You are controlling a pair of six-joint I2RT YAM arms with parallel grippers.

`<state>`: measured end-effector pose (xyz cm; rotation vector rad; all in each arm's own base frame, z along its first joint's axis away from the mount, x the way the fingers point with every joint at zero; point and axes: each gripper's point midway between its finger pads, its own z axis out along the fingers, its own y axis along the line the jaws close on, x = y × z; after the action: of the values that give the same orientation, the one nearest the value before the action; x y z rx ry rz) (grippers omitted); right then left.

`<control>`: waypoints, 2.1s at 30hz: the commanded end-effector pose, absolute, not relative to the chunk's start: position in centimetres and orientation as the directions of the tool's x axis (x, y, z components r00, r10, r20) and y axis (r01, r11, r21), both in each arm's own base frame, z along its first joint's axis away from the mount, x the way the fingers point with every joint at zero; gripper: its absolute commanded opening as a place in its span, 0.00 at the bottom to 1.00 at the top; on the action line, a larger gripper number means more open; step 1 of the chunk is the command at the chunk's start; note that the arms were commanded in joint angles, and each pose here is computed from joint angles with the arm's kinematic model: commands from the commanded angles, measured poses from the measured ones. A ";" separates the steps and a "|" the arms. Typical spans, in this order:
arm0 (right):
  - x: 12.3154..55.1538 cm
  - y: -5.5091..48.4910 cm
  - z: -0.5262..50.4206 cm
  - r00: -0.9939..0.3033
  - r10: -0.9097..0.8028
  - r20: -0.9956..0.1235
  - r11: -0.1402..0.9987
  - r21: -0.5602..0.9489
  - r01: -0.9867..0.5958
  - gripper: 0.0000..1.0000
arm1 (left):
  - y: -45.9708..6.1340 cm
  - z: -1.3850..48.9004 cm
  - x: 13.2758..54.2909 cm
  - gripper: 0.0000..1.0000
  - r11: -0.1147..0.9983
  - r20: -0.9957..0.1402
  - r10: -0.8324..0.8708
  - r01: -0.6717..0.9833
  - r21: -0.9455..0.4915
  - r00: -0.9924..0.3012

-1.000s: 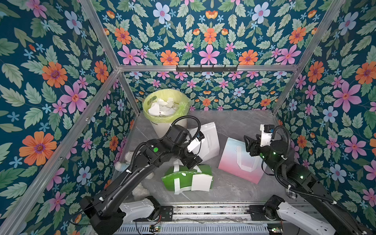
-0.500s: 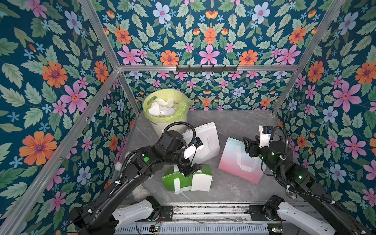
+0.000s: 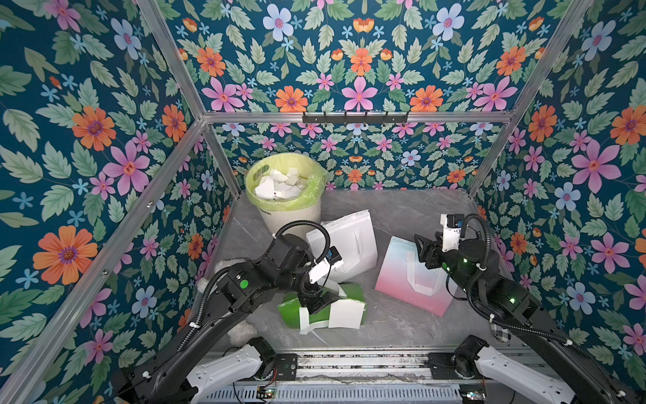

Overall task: Shred takeout receipts and throw away
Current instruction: Adjust the takeout bag at the center of the board, then tear off the takeout receipt from the takeout bag.

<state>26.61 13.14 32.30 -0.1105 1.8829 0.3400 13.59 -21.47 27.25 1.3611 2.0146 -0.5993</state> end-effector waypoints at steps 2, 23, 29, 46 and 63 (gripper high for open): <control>26.7 13.4 32.7 -0.329 0.102 -0.939 0.950 0.190 -0.248 0.70 | -20.5 26.4 13.0 0.98 0.364 -0.693 0.669 0.931 -0.011 -0.269; 25.8 13.4 34.0 -0.304 0.149 -0.941 0.929 0.238 -0.284 0.70 | -21.9 23.0 14.7 0.38 0.406 -0.615 0.703 0.911 -0.066 -0.358; 25.1 14.7 32.6 -0.425 0.210 -0.880 0.890 0.352 -0.289 0.71 | -23.8 20.9 15.7 0.12 0.429 -0.556 0.709 0.891 -0.148 -0.434; 21.4 22.8 26.1 -0.788 0.399 -0.469 0.587 0.791 -0.173 0.76 | -24.8 19.6 18.7 0.00 0.522 -0.592 0.650 0.846 -0.108 -0.477; 18.4 25.8 17.9 -0.829 0.485 -0.278 0.467 0.884 -0.023 0.77 | -24.7 18.7 19.1 0.00 0.526 -0.588 0.655 0.845 -0.097 -0.475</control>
<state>17.68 25.14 16.38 0.3217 2.3110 1.2723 18.93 -25.08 19.10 1.2143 2.2687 -0.5563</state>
